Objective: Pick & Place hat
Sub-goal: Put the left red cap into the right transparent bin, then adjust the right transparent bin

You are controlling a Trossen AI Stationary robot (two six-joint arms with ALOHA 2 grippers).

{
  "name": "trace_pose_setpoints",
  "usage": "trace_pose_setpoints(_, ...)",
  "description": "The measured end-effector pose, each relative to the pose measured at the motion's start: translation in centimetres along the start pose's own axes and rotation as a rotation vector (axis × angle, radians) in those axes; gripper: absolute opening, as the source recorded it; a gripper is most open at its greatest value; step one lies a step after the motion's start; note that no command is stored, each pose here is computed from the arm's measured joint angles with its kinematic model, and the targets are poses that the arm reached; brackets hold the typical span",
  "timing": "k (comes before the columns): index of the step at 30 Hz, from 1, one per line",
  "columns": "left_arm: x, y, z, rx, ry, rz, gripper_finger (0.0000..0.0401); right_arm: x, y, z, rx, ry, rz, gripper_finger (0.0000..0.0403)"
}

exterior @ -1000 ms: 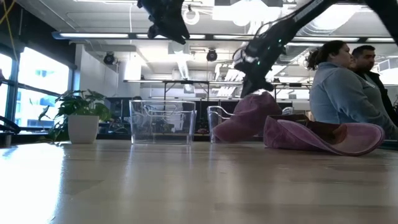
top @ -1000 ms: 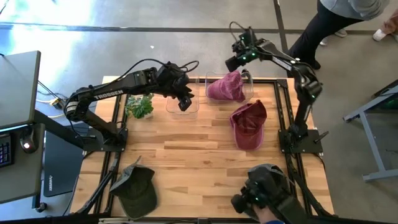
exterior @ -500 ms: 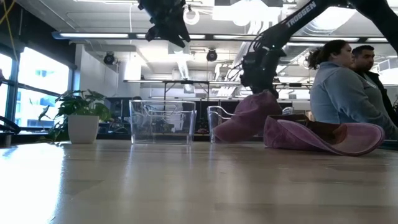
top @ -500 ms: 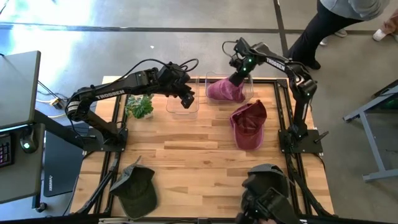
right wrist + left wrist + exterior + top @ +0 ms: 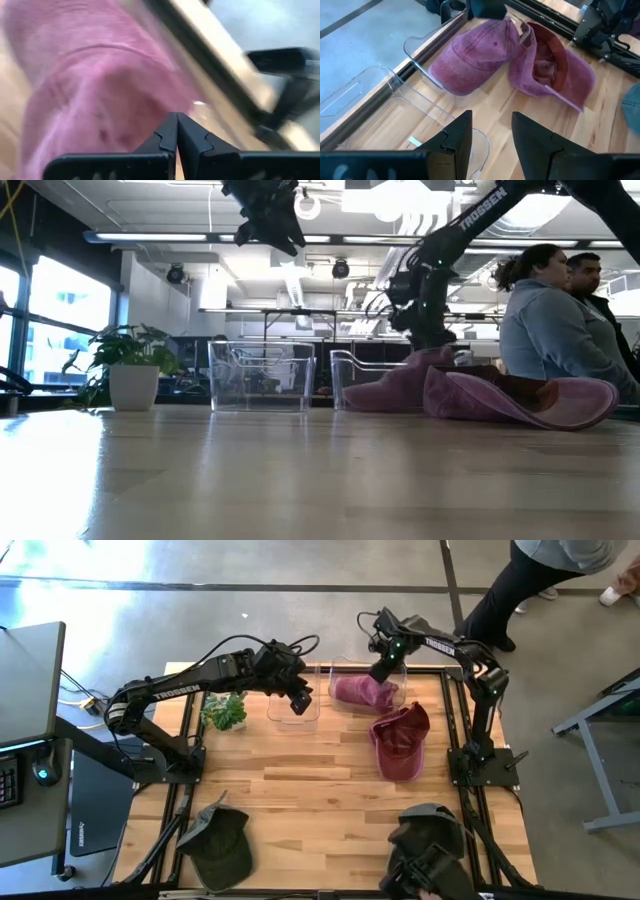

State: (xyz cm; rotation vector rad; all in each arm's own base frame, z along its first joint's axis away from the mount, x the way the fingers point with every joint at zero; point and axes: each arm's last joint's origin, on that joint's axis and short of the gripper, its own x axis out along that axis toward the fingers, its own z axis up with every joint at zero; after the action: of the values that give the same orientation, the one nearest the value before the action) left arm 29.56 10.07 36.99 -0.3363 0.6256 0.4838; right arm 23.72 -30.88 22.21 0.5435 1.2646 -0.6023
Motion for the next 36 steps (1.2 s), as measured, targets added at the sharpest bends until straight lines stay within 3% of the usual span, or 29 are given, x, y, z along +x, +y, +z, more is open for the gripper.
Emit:
trace_pose_setpoints(3, 0.0, 0.0, -0.1, 0.008, 0.011, 0.003, 0.0133, -2.0, -0.2, 0.5, -0.002, 0.025, -0.088, 0.0014)
trace_pose_setpoints(6, 0.0, 0.1, -0.3, 0.015, 0.03, 0.008, 0.0133, -4.3, 0.4, 0.7, -0.007, 0.06, -0.068, 0.0025)
trace_pose_setpoints(11, -0.1, 0.3, -0.9, 0.029, 0.095, 0.031, 0.0133, -6.1, 3.9, 0.0, -0.053, 0.157, 0.253, 0.0029)
trace_pose_setpoints(13, -0.1, 0.4, -1.1, 0.049, 0.11, 0.049, 0.0133, -5.6, 5.8, -0.7, -0.121, 0.218, 0.323, 0.0021)
trace_pose_setpoints(15, -0.1, 0.5, -1.2, 0.072, 0.118, 0.067, 0.0133, -4.2, 7.5, -1.6, -0.196, 0.298, 0.295, 0.0009)
trace_pose_setpoints(18, -0.2, 0.5, -1.3, 0.097, 0.128, 0.084, 0.0133, -1.8, 8.9, -2.5, -0.29, 0.351, 0.149, 0.0004)
trace_pose_setpoints(24, -0.2, 0.6, -1.4, 0.136, 0.145, 0.079, 0.0133, 0.7, 8.9, -2.5, -0.226, 0.287, -0.123, 0.0002)
trace_pose_setpoints(32, -0.3, 0.6, -1.8, 0.164, 0.19, 0.068, 0.0133, -2.1, 10.7, -3.0, -0.208, 0.32, -0.006, 0.0007)
trace_pose_setpoints(36, -0.4, 0.7, -2.0, 0.193, 0.212, 0.072, 0.0133, -3.1, 12.3, -3.8, -0.279, 0.281, 0.153, 0.0002)
